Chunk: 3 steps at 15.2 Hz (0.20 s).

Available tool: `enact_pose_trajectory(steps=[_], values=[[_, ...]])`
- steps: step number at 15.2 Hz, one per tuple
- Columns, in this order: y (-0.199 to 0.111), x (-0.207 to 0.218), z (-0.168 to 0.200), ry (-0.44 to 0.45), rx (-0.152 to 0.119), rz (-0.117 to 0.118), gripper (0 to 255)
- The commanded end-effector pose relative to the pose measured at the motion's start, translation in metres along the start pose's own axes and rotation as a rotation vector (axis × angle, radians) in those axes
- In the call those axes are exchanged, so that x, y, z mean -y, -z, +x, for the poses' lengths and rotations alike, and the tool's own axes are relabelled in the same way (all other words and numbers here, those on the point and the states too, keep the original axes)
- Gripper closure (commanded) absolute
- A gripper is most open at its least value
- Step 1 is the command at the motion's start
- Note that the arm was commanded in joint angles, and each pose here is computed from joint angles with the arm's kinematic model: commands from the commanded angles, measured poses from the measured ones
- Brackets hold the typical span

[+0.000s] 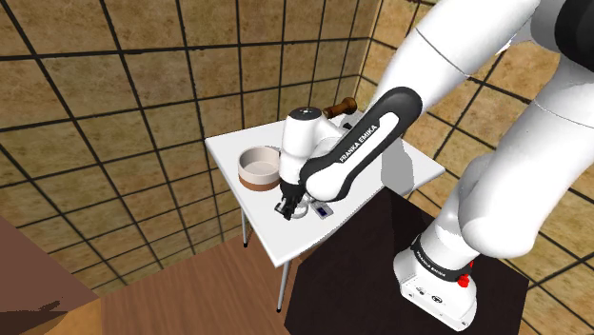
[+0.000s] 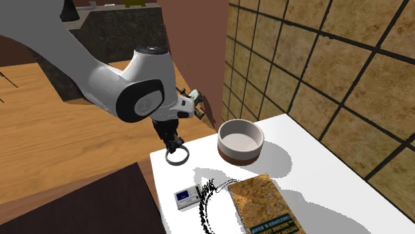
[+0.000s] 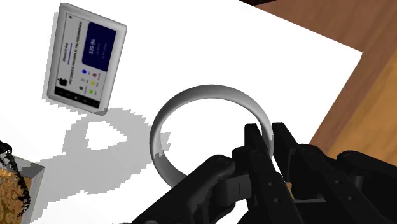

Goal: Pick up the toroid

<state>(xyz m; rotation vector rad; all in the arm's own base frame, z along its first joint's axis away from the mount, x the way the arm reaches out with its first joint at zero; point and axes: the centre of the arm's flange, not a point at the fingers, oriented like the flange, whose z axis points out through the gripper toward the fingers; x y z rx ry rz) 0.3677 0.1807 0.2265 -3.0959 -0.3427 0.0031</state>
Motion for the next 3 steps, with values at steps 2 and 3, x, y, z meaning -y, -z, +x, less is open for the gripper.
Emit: enact_pose_trajectory(steps=[2,3], values=[[0.0108,0.0,0.0001,0.0,0.001,0.0,255],[0.0108,0.0,0.0001,0.0,0.001,0.0,255]])
